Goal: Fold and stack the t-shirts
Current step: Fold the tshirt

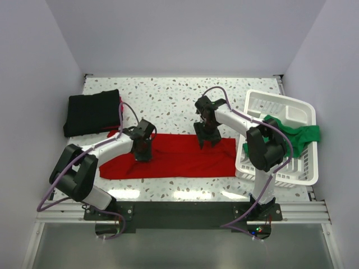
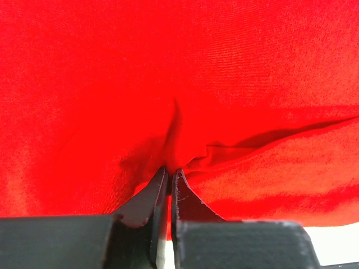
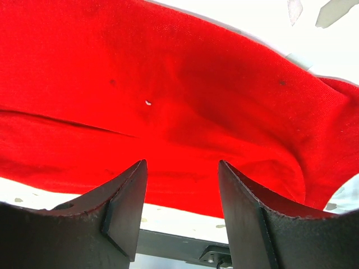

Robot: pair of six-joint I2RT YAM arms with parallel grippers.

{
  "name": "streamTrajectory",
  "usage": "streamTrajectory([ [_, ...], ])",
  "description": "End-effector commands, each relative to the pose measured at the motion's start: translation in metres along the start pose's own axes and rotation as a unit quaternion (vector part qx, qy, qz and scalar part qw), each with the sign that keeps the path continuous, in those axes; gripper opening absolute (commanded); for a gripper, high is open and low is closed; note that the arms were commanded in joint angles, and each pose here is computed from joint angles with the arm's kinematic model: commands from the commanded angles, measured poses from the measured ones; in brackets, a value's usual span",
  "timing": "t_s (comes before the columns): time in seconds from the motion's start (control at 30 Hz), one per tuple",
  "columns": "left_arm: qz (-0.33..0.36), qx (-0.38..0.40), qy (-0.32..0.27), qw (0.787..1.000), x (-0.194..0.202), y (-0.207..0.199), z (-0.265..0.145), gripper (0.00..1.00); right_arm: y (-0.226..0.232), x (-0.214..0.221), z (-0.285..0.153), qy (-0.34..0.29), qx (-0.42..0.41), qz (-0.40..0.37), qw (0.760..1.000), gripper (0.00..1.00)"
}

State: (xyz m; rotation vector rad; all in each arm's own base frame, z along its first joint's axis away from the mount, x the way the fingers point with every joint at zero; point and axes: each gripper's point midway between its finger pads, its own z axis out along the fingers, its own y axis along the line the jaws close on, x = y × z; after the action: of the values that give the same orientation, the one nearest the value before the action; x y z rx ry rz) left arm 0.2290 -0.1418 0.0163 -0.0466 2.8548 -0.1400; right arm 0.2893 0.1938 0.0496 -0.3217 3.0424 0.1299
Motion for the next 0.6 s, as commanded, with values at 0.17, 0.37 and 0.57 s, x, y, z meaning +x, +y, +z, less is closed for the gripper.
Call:
streamTrajectory([
  [0.17,0.004,0.030,-0.020,0.999,-0.025,-0.023,-0.027,0.00,0.001,-0.003,-0.002,-0.009,-0.001,0.002,1.000,0.57],
  [0.37,-0.003,0.087,0.011,0.996,-0.015,-0.044,-0.030,0.00,0.001,-0.001,0.000,-0.004,0.002,0.001,1.000,0.57],
  [0.57,-0.007,0.104,0.038,0.994,-0.004,-0.049,-0.023,0.00,0.000,0.000,0.002,0.000,0.003,0.003,1.000,0.57],
])
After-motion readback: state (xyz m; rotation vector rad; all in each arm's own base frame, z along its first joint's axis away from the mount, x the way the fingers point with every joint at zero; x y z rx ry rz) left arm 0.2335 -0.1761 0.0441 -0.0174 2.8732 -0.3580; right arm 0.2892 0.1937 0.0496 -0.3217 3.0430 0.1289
